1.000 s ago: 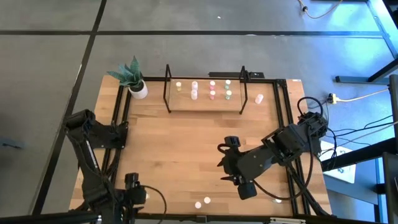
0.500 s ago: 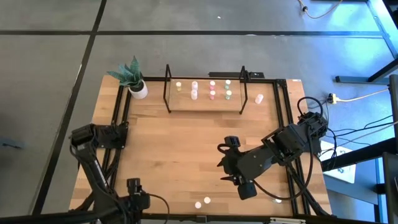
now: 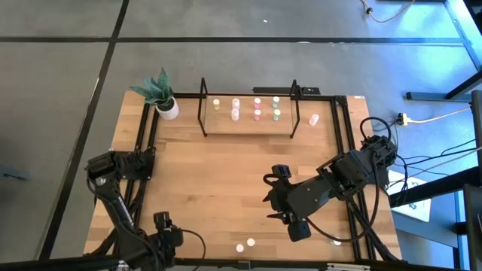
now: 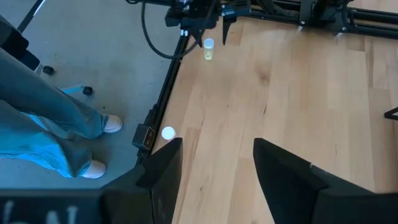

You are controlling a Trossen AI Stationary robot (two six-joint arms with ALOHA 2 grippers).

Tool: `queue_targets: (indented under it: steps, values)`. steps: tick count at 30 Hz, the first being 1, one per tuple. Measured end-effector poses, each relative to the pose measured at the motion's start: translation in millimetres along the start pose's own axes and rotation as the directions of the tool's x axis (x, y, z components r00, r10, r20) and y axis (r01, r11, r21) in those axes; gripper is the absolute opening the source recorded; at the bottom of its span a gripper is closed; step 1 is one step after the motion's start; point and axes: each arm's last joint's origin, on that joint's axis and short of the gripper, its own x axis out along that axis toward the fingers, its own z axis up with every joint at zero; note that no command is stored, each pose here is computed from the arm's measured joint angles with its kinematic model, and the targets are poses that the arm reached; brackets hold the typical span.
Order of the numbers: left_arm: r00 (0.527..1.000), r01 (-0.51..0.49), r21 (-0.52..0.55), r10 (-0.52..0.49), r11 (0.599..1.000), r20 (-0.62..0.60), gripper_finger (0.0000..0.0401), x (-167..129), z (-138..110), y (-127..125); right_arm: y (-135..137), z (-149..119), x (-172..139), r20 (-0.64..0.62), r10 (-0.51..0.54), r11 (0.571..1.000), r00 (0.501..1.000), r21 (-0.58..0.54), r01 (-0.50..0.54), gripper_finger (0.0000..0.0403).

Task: Pick and place medicine bottles onto shelf by color
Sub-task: Put the left yellow pill bottle on the shelf aligned with the other yellow pill bottle

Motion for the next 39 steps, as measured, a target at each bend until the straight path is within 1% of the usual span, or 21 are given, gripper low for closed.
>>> queue_targets:
  steps: [2, 8, 12, 27, 39]
  values:
    - [1.0, -0.005, -0.003, 0.005, 1.0, -0.001, 0.0257, 4.0, -1.9, 1.2, 0.0, 0.0, 0.0, 0.0, 0.0, 1.0, 1.0, 0.0, 0.0, 0.0197]
    - [0.997, 0.07, -0.024, -0.07, 0.997, 0.013, 0.0257, 18.5, -6.8, -3.2, 0.0, 0.0, 0.0, 0.0, 0.0, 1.0, 1.0, 0.0, 0.0, 0.0197]
    - [0.996, 0.092, -0.032, -0.092, 0.995, 0.018, 0.0257, 22.4, -8.2, -4.4, 0.0, 0.0, 0.0, 0.0, 0.0, 1.0, 1.0, 0.0, 0.0, 0.0197]
    - [0.996, 0.091, -0.031, -0.09, 0.995, 0.026, 0.0257, 22.5, -8.0, -4.3, 0.0, 0.0, 0.0, 0.0, 0.0, 1.0, 1.0, -0.004, 0.0, 0.0197]
    - [0.992, 0.12, -0.042, -0.118, 0.992, 0.038, 0.0256, 22.1, -7.1, -7.3, 0.0, 0.0, 0.0, 0.0, 0.0, 1.0, 1.0, -0.004, 0.0, 0.0197]
